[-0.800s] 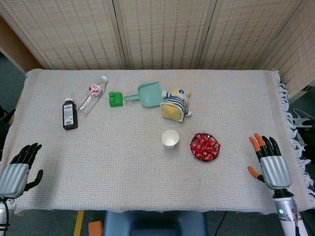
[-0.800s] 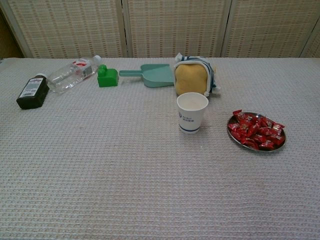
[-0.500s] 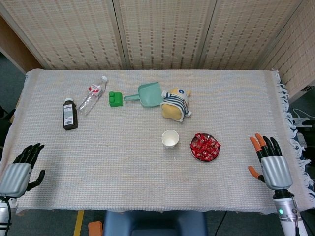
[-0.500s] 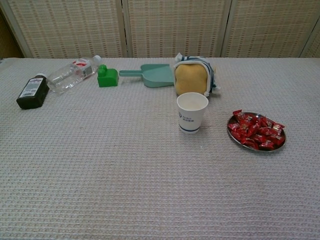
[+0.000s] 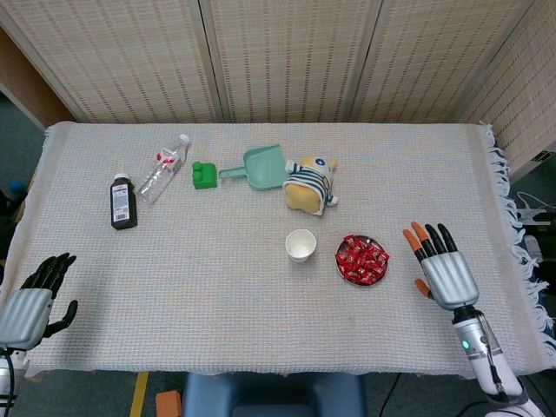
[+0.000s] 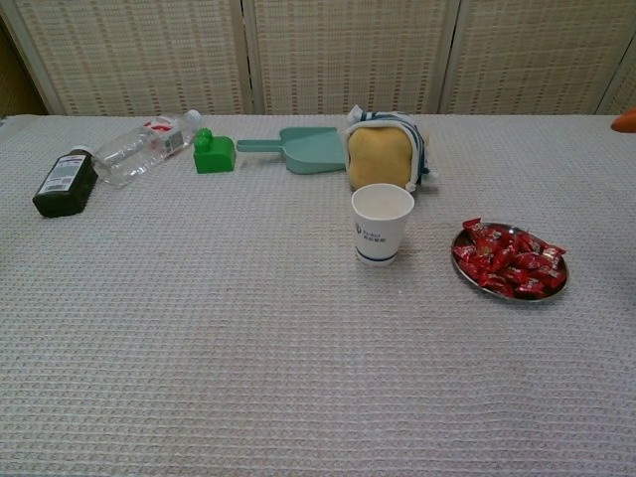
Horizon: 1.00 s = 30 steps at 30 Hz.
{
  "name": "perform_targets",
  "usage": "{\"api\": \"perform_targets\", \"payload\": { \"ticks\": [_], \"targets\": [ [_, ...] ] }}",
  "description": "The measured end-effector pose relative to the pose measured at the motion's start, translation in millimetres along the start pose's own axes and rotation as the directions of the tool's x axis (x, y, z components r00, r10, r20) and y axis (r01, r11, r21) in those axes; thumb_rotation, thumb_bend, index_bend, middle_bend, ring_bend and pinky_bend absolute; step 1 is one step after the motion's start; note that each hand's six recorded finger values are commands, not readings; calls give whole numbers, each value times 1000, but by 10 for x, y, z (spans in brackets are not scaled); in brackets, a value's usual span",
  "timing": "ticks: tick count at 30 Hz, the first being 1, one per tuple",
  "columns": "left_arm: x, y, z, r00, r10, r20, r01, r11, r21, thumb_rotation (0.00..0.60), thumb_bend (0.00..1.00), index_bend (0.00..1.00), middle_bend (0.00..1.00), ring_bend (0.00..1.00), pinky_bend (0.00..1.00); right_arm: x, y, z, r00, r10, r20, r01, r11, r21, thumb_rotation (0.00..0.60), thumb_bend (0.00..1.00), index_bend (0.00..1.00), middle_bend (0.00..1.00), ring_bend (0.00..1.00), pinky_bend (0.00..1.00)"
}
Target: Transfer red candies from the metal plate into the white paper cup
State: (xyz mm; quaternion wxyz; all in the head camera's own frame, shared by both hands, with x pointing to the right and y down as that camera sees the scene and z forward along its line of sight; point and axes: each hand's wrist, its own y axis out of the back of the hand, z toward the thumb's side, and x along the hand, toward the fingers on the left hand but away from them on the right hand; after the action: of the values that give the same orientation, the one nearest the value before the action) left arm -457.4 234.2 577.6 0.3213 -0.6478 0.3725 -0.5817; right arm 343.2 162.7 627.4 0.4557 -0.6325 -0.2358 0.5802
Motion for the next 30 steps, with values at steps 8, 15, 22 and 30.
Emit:
{"api": "perform_targets", "payload": {
  "ticks": [8,15,22,30],
  "targets": [
    [-24,54,-40,1000,16,-9,-17,1000,-13,600,458,0,14,0,196,-544,18,436,991,87,-102,-69,983,168,600,147,0,0,0,46],
    [-34,65,-54,1000,21,-10,-22,1000,-14,600,458,0,14,0,171,-725,-101,706,978,154,-138,-107,949,297,600,147,0,6,0,96],
    [-29,56,-49,1000,14,-5,-14,1000,-19,600,458,0,13,0,173,-740,-280,848,967,210,-143,-148,922,358,600,147,29,112,11,175],
    [-25,54,-56,1000,9,-5,-9,1000,-25,600,459,0,13,0,175,-738,-426,871,964,226,-143,-162,919,359,600,147,90,214,62,202]
  ]
}}
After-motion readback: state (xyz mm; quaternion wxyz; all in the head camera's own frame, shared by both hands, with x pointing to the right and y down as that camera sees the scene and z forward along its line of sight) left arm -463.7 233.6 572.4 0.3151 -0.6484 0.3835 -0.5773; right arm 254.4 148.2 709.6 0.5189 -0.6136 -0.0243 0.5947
